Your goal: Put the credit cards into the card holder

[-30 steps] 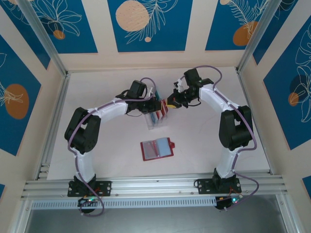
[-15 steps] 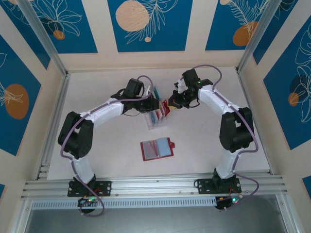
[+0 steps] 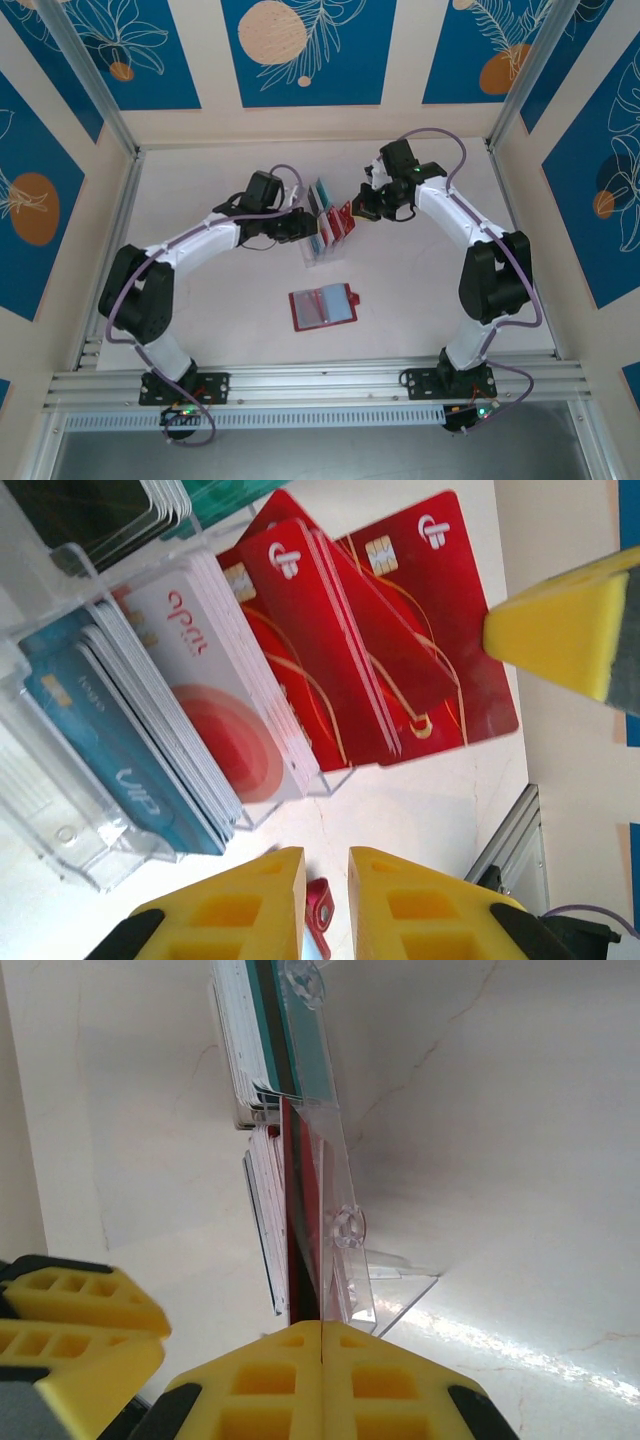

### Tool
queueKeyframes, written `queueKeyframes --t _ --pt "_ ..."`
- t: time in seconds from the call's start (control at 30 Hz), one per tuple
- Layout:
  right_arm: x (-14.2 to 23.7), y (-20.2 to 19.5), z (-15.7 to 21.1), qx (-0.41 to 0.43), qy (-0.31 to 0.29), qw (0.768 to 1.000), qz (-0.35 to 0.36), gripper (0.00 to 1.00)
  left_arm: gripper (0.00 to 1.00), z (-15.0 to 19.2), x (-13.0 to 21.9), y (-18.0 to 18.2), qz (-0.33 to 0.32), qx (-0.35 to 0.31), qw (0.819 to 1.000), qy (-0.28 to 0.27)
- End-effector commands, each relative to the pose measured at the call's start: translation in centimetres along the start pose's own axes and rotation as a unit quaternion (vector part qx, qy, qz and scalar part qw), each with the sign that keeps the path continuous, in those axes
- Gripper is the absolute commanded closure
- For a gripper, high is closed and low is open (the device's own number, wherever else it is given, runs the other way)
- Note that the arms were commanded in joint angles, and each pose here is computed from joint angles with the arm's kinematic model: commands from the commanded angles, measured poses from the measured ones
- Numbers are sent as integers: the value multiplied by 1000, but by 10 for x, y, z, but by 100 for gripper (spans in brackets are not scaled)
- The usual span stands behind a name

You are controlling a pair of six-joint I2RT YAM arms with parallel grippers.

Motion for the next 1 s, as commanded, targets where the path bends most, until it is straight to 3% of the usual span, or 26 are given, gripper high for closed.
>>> queueKeyframes --t 0.0,0.57,0.97 --pt "1 -1 8 -5 10 1000 16 100 81 7 14 1 -4 -15 1000 -5" --pt "21 -11 12 -3 -20 996 89 100 77 44 27 23 -42 -28 999 11" --pt "64 -14 25 -22 -96 989 109 100 77 95 16 40 -95 -62 992 61"
Point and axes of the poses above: each hand's point on the last joint's axis, 136 mm out from that joint toward the fingers, its own x axis back along the fingers, its own y axis along the line the jaws close on, z = x × y, the point moved 4 cm from there along x, back along the fingers, and after that the axes turned 10 degrees about x, right-handed, at the moved point
